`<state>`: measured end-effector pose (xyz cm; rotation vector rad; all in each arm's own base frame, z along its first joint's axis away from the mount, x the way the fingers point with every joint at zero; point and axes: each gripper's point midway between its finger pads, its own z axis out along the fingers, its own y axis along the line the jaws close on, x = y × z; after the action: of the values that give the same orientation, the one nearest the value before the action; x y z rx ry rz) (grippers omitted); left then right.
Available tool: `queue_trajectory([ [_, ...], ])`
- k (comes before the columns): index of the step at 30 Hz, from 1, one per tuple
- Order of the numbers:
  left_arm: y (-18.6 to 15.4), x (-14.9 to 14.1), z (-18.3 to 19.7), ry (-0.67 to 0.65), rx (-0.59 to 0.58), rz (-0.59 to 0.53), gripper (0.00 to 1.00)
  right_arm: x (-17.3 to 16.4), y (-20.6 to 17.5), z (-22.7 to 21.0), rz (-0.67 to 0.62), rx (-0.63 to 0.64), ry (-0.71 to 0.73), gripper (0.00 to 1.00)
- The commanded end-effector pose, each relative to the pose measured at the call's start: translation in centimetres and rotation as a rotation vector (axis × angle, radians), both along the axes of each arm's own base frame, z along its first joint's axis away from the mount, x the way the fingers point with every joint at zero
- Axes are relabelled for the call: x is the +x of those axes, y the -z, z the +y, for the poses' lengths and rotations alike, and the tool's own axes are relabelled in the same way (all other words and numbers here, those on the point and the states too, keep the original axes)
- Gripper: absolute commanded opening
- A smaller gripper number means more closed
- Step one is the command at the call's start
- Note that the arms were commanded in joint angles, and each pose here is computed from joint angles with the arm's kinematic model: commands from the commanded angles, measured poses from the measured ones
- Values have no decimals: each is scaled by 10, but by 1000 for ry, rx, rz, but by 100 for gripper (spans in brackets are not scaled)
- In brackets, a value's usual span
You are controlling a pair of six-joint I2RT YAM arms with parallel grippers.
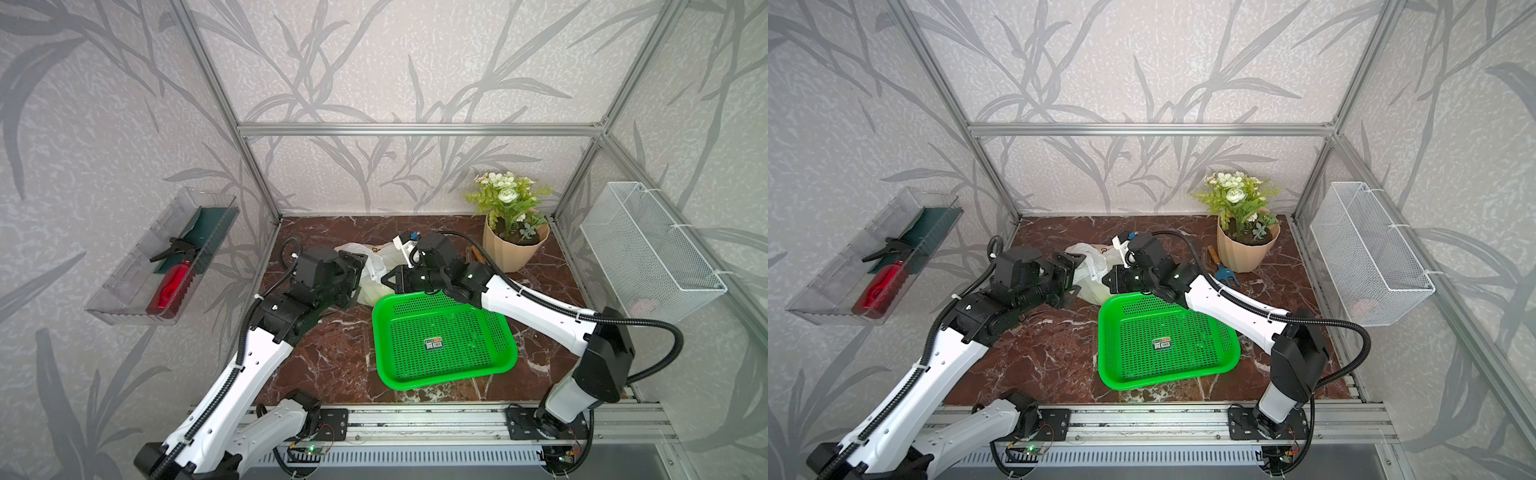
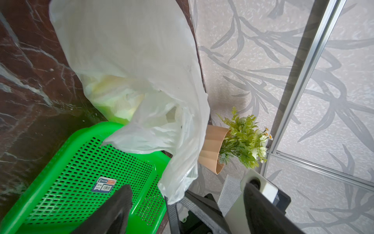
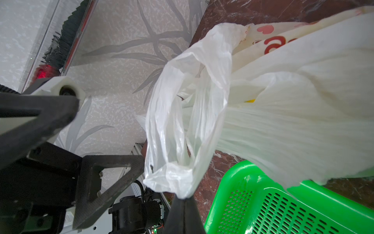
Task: Place the banana into a plastic bag & tie a knot
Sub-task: Cross the plastic bag at the center of the board.
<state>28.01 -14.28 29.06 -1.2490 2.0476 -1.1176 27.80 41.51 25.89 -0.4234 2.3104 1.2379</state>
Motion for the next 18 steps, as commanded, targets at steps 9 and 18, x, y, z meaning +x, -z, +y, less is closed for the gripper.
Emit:
queue_trajectory([
  [9,6,52,-2,3,271,-276,99,-7,-13,1,-21,28,-38,0],
  [18,22,59,-2,45,359,-237,99,-6,-16,0,-25,34,-35,0],
])
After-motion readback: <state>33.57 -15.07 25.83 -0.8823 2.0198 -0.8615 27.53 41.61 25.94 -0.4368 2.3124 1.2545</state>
